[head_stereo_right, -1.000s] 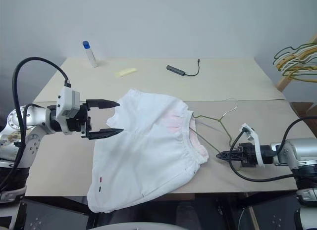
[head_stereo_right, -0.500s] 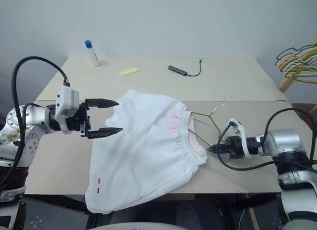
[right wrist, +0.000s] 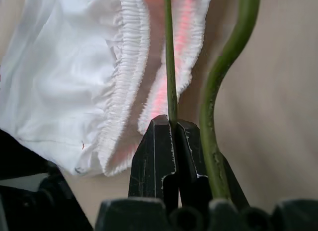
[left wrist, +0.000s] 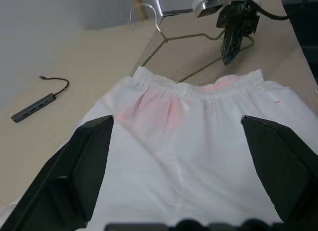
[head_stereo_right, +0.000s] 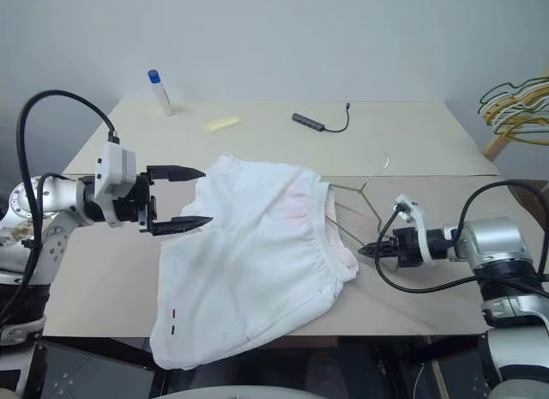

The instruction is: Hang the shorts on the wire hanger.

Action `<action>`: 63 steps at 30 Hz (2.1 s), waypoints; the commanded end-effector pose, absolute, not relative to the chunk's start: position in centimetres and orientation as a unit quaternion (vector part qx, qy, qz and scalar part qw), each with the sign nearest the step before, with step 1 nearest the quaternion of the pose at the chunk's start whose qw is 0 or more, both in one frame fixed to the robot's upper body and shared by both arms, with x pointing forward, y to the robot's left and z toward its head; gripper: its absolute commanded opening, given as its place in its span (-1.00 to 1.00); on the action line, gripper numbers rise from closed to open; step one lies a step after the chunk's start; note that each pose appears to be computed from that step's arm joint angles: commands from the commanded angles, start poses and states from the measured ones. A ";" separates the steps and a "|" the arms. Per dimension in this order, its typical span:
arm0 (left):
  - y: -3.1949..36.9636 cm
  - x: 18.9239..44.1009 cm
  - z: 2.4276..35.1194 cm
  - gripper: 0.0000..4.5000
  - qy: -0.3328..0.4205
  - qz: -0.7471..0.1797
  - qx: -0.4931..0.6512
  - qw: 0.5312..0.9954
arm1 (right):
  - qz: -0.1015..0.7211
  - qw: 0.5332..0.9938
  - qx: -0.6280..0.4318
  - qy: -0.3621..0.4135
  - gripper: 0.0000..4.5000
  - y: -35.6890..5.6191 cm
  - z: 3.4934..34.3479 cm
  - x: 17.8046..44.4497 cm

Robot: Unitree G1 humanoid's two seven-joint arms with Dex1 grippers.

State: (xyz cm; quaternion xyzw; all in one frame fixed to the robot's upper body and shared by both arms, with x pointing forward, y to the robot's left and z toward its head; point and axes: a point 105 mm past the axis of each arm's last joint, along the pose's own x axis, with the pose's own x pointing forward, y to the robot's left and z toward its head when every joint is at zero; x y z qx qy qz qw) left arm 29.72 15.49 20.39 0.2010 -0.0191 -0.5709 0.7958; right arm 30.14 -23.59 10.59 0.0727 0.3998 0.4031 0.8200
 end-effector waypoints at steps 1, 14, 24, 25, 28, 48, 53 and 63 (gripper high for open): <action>15.2 30.4 21.5 0.99 -0.044 -0.570 0.218 0.791 | 0.403 0.855 -0.025 0.324 -1.00 -23.6 14.3 30.7; 13.4 35.5 26.4 0.99 -0.130 -0.561 0.280 0.768 | 0.417 0.821 -0.336 0.196 -1.00 -20.3 20.8 30.4; 9.0 36.5 24.7 0.99 -0.083 -0.660 0.379 0.643 | 0.475 0.763 -0.407 0.164 -1.00 -16.2 21.5 29.5; 8.9 36.6 24.0 0.99 -0.068 -0.668 0.388 0.631 | 0.479 0.760 -0.407 0.164 -1.00 -16.0 21.5 29.5; 8.6 36.8 22.2 0.99 -0.040 -0.676 0.403 0.615 | 0.493 0.758 -0.394 0.164 -1.00 -15.4 21.6 29.1; 9.9 36.5 21.0 -0.99 -0.020 -0.677 0.356 0.644 | 0.517 0.768 -0.334 0.178 -1.00 -15.0 21.9 28.6; 10.6 36.1 21.1 -1.00 -0.016 -0.676 0.324 0.662 | 0.497 0.786 -0.325 0.171 -0.65 -15.5 21.8 29.3; 11.9 36.1 21.7 -1.00 -0.007 -0.651 0.269 0.710 | 0.351 0.885 -0.247 0.178 0.90 -23.3 23.3 29.9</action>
